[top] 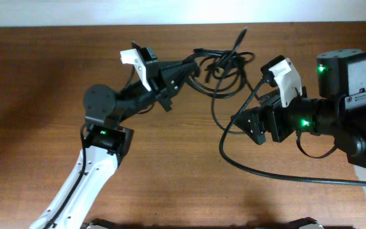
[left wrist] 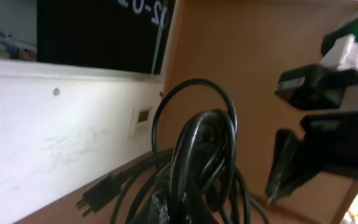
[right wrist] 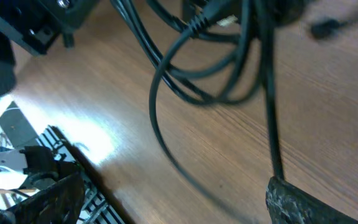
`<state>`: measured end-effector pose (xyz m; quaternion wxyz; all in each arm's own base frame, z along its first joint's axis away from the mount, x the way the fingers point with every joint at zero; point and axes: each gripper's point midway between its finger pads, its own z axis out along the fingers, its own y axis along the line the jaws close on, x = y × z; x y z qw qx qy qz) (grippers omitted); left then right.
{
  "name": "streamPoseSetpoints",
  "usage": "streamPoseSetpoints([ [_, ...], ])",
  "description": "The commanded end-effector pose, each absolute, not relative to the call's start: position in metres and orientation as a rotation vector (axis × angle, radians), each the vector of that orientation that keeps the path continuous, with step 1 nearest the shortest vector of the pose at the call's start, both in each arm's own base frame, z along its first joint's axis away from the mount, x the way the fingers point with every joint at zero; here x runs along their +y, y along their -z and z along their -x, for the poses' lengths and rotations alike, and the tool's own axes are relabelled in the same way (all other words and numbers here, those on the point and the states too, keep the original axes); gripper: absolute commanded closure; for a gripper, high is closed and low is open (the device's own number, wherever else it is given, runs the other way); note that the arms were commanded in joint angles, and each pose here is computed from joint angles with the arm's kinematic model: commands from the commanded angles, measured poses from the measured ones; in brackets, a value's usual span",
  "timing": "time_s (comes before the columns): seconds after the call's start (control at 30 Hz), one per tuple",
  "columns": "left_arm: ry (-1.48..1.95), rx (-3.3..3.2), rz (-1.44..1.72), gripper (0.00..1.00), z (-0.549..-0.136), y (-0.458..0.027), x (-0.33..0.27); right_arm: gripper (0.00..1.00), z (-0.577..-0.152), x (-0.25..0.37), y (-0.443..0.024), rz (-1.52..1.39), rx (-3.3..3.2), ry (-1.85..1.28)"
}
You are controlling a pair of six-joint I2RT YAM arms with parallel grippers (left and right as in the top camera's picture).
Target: Untangle cables
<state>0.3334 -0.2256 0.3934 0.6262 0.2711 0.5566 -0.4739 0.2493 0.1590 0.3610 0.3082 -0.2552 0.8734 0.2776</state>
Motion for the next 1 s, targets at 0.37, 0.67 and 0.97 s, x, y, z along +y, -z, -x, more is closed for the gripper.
streamPoseSetpoints([
  [0.37, 1.225, 1.124, -0.35, 1.0, -0.32, -0.449, -0.241, 0.15, -0.246, 0.17, -0.369, 0.74, 2.257, -0.811],
  [0.67, 1.274, 1.078, -0.363, 1.0, -0.301, -0.457, -0.259, 0.6, -0.244, 0.172, -0.371, 0.784, 2.23, -0.822],
  [0.97, 1.026, 1.349, -0.196, 1.0, -0.364, -0.4, -0.228, 0.96, -0.224, 0.166, -0.377, 0.829, 2.203, -0.798],
])
